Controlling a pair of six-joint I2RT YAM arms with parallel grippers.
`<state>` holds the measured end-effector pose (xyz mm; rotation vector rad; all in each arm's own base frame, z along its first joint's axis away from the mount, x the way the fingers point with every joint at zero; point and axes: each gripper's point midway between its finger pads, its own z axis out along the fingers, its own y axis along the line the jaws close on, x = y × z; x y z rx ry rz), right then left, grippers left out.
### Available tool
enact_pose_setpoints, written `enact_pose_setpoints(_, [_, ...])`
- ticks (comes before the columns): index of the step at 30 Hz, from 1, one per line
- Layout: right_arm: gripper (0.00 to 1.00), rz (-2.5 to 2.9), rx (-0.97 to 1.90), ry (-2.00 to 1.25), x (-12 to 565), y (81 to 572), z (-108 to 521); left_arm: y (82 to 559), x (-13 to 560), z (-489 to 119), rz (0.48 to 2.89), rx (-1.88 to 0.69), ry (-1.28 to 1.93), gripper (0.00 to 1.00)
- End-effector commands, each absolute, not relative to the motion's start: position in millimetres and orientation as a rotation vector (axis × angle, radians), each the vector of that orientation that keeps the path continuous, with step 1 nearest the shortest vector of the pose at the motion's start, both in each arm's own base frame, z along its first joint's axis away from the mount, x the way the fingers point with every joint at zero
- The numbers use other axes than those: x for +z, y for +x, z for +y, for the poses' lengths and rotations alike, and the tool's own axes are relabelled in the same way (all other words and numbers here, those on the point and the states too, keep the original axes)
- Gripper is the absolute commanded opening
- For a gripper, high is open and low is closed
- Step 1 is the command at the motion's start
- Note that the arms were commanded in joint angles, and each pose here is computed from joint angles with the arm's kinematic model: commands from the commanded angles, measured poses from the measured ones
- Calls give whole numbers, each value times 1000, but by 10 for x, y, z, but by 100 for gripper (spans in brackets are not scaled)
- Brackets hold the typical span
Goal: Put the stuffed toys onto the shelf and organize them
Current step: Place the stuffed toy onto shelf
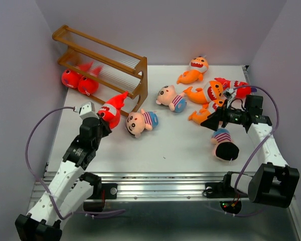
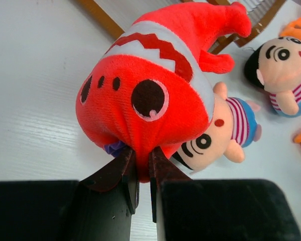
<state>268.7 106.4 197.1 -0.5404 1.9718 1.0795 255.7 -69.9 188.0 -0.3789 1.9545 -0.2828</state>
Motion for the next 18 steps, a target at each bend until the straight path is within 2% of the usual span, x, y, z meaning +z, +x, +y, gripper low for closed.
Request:
enact_pose_setpoints(1, [100,1931,1019,-576,2051,2725,1026,2762,1935,-672,1900,-348,-382,0])
enact_pose_setpoints(13, [100,1928,1004,-578,2069,2726,1019,3261,1732,-444,1971,-404,-428,0])
enact_pose_setpoints(18, [100,1923,995,-583,2078,2720,1017,3280,1699,-438,1975,-409,-430,0])
